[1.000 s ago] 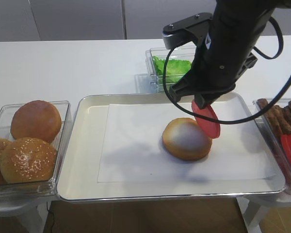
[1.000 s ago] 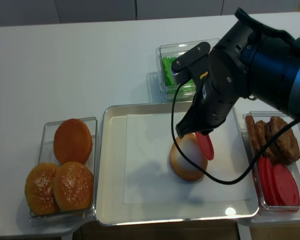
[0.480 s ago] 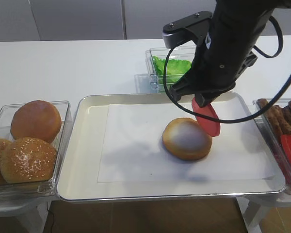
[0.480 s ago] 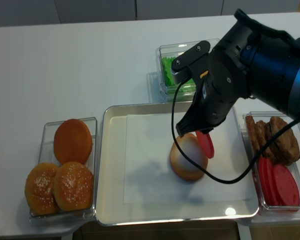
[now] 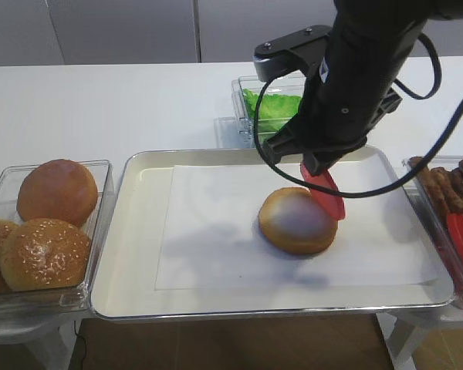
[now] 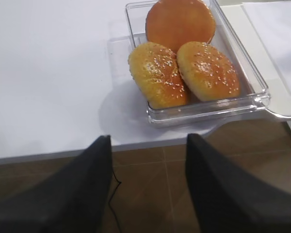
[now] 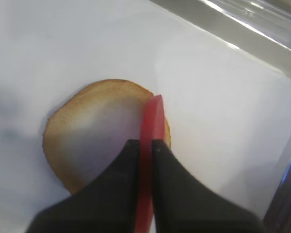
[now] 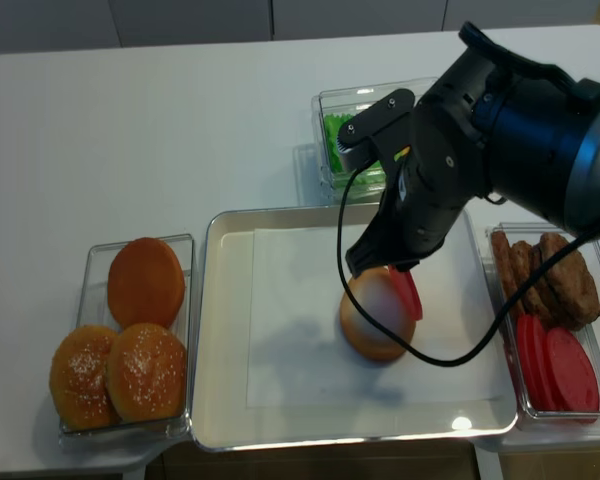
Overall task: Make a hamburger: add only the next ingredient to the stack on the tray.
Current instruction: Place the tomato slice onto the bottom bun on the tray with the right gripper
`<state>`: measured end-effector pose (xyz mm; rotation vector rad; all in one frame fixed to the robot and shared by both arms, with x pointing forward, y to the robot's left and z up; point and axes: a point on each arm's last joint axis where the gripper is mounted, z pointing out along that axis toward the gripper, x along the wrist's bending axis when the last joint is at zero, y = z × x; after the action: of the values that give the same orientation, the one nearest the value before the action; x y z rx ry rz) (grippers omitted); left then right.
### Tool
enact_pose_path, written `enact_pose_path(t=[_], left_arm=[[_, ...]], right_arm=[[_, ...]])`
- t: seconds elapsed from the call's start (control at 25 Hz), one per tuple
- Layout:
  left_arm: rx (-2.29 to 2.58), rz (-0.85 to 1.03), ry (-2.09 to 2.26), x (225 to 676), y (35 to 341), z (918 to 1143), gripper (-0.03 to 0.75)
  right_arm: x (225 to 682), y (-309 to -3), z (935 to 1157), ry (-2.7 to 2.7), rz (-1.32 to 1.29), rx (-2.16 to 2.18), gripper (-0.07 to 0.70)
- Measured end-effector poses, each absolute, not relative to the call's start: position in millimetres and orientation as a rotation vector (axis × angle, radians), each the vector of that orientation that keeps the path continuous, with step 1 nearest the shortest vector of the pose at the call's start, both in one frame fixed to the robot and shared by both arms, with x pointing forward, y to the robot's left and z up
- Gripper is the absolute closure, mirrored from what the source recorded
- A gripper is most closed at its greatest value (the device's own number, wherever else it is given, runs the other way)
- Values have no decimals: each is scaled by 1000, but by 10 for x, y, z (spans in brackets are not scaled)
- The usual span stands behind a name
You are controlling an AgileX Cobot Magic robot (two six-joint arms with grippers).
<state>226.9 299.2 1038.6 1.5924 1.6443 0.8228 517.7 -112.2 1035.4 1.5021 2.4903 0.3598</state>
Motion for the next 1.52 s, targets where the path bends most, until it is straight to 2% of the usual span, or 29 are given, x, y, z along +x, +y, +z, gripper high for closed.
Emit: enact_pose_path(t=[0.2,0.6,0.96,1.08,1.32,1.52], left_arm=[[1592,823,1644,2269,2992,10386,346],[1592,823,1644,2269,2992,10386,346],[1592,823,1644,2269,2992,10386,346],[1592,823,1644,2269,2992,10386,346],[1592,823,1644,2269,2992,10386,346],[1592,823,1644,2269,2992,10386,346]], right_arm=[[5169,-1102,10339,2501,372,1530,540],[5145,-1099,10317,2520,346,1564,279],[5120,-1070,10315,2537,370,1613,90],[5111,-1060,10315,2543,379,1632,64],[5101,-1078,10332,2572,353,1641,59],[5223,-1339,10482,2553,433,1739,59]])
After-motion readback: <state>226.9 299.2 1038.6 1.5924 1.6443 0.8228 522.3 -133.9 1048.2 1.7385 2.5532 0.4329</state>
